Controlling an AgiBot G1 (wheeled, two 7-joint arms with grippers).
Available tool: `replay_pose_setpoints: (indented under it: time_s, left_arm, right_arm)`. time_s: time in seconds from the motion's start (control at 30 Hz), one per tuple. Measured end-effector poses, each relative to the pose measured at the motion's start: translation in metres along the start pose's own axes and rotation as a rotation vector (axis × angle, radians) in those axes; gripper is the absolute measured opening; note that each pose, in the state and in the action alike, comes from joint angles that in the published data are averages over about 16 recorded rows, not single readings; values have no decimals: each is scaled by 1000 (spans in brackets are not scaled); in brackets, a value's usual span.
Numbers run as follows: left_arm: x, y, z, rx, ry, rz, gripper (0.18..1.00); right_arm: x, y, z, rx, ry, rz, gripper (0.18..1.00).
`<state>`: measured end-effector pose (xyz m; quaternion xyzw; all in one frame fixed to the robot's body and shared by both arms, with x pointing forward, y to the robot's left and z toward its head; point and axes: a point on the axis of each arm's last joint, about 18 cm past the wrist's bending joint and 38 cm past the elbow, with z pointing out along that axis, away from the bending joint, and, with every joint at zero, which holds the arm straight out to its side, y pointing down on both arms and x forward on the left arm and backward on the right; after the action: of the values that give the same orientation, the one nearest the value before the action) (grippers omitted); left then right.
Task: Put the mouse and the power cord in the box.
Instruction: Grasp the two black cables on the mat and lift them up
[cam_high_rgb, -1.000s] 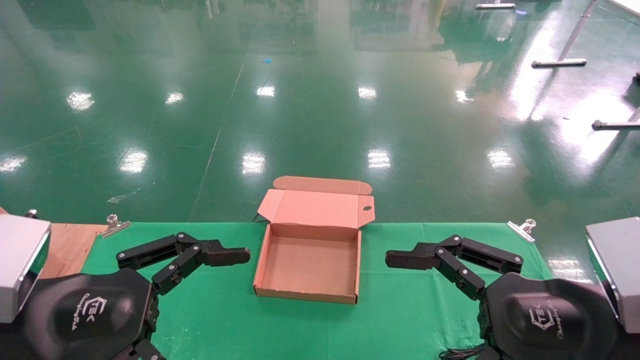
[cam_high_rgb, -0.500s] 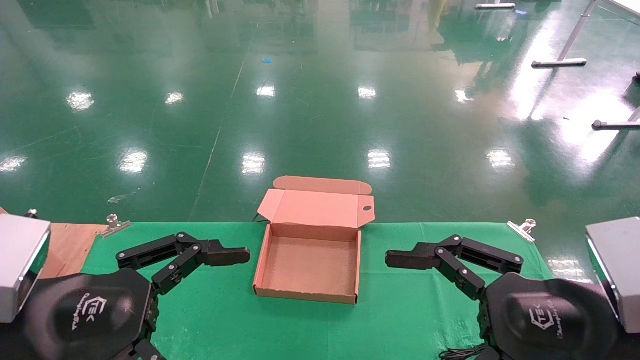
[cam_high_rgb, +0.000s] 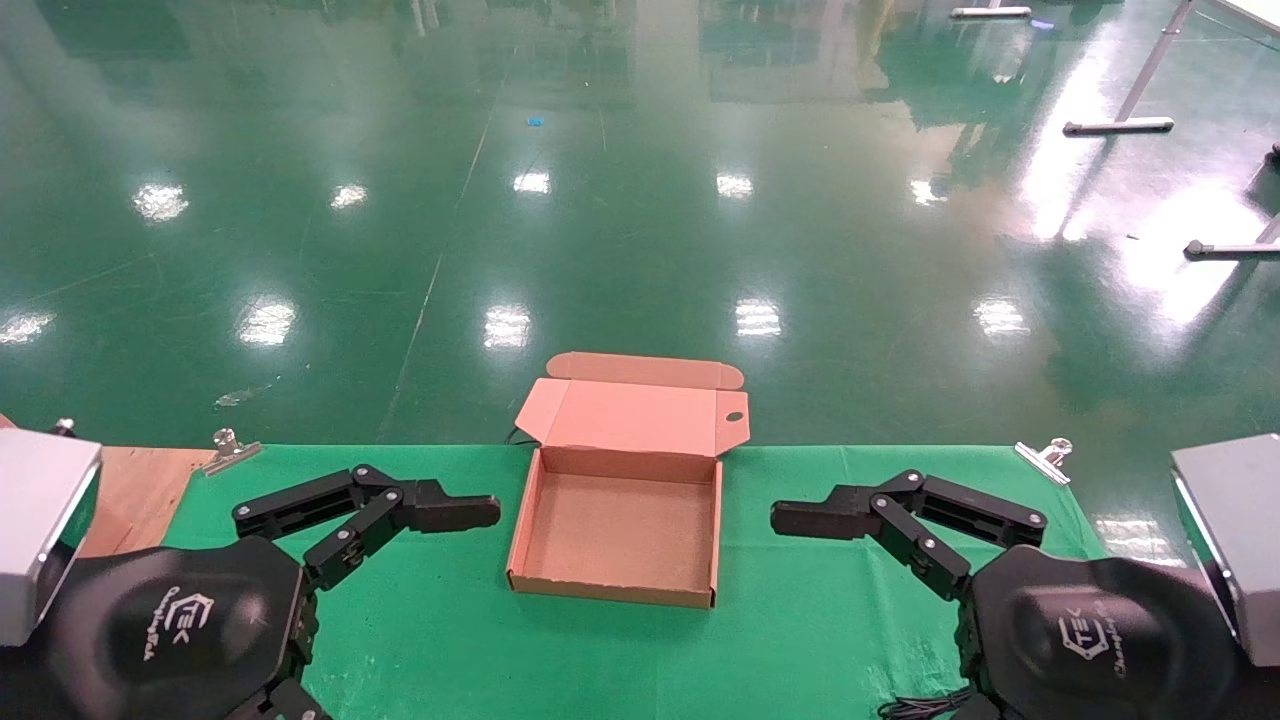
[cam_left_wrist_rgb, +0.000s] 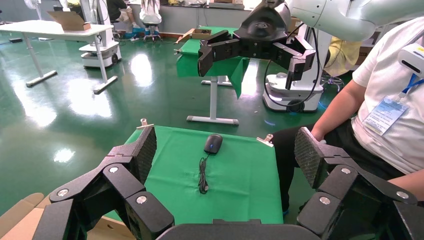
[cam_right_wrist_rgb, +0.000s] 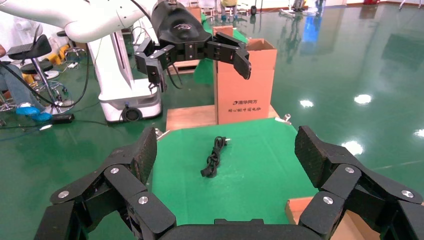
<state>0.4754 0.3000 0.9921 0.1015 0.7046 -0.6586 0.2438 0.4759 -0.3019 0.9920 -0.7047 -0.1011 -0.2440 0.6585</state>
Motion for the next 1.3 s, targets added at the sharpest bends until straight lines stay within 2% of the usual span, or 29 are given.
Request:
replay_pose_setpoints:
  time_s: [1.3]
  left_arm:
    - [0, 0, 0, 0, 0, 0, 1001]
  right_arm:
    - [0, 0, 0, 0, 0, 0, 1001]
